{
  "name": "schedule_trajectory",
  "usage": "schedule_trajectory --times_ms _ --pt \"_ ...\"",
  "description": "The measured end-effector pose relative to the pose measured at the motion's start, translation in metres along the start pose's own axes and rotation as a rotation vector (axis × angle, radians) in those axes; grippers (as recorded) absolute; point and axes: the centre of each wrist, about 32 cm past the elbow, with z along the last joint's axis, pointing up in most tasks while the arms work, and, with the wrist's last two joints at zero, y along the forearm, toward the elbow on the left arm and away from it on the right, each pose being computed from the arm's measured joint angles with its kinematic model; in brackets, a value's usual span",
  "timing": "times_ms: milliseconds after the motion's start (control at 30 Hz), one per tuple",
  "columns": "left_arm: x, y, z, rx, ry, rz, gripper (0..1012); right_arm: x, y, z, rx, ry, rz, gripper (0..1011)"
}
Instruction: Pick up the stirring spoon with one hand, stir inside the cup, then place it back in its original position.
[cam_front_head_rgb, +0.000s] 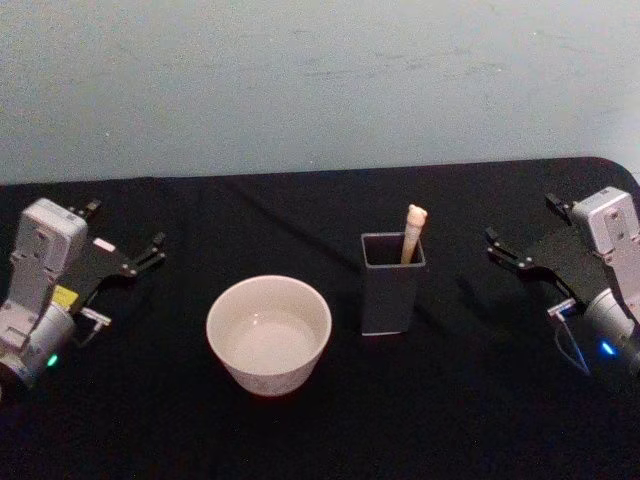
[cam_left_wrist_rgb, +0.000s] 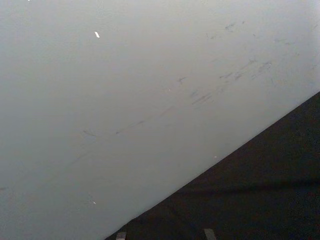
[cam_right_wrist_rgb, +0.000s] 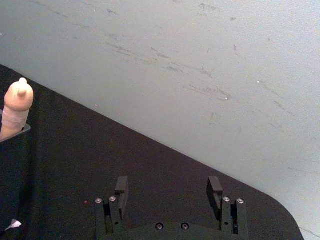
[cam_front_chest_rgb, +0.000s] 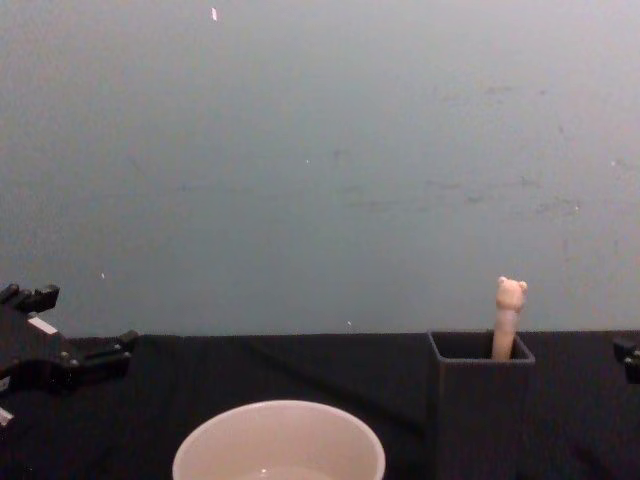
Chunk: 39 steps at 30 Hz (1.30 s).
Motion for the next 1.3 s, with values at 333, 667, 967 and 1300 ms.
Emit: schedule_trajectory --times_ms 333,667,967,1300 --pt "0.0000 0.0000 0.0000 0.000 0.000 0.000 1002 0.0003 -0.0001 -0.0001 0.000 -0.001 0.000 1002" --pt "0.0000 0.0000 0.0000 0.000 0.000 0.000 1001 0.0003 -0.0001 -0.0001 0.000 -0.001 0.000 1003" --pt "0.0000 0.0000 0.0000 0.000 0.000 0.000 1001 0.0003 -0.0001 -0.0001 0.000 -0.001 0.000 1003" --pt "0.0000 0.0000 0.0000 0.000 0.000 0.000 1001 0.0008 -0.0009 0.0001 0.000 0.001 0.000 1003"
